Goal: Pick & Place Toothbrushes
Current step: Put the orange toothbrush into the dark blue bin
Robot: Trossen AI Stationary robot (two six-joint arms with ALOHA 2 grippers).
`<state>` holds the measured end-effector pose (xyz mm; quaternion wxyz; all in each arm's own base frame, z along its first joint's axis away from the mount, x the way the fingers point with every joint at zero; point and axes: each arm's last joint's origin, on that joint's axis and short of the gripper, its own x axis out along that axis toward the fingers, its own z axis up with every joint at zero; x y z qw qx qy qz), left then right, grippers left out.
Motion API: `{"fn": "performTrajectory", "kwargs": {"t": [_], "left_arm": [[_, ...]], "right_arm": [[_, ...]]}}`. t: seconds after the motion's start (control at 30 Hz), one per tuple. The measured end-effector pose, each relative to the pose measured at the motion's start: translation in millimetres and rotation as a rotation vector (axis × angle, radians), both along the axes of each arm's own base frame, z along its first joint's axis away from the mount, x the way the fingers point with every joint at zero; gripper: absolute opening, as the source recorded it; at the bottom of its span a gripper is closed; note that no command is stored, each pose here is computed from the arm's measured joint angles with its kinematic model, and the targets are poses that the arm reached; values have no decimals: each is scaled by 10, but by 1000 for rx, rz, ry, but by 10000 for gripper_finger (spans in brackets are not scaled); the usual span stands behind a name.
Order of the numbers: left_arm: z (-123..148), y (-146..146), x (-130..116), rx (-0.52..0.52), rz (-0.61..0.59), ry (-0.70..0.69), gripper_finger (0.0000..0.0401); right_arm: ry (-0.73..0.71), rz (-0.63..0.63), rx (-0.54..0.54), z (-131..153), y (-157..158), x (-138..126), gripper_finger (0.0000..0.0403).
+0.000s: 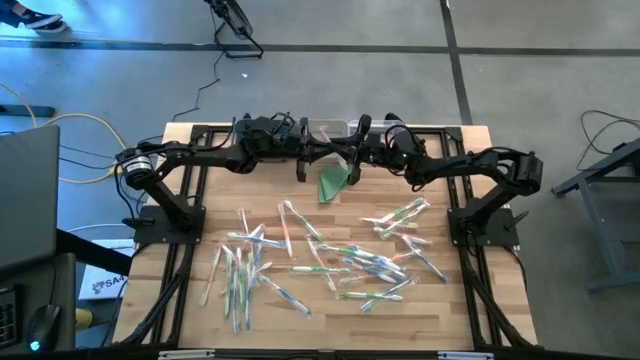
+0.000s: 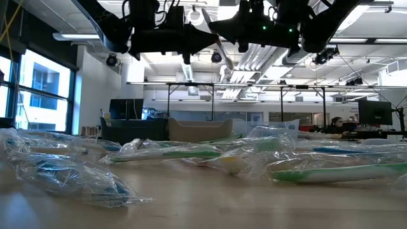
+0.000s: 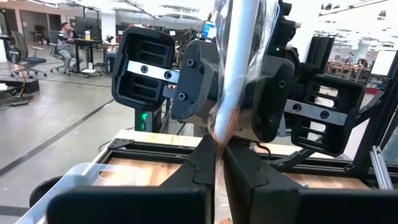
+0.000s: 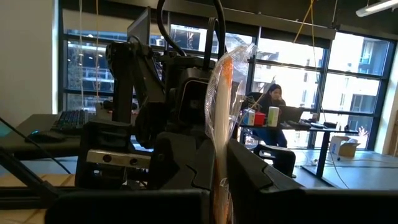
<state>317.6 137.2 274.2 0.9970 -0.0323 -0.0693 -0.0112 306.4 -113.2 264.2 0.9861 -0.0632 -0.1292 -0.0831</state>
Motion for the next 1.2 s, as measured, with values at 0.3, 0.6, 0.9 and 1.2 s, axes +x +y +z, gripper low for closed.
{"fn": "performTrajectory", "kwargs": {"t": [0.3,0.6,0.9,1.2], "left_arm": [[-1,2,0,-13,4,2,8],[-10,2,0,-12,7,9,8],[-57,97,-39,-21,31,53,8],[-19,322,-299,-58,96,178,7]], "right_arm": [[4,13,-11,-2,3,1,71],[28,25,-28,-20,7,5,196],[146,-80,-23,177,55,-194,270],[373,-267,51,293,132,-544,252]]}}
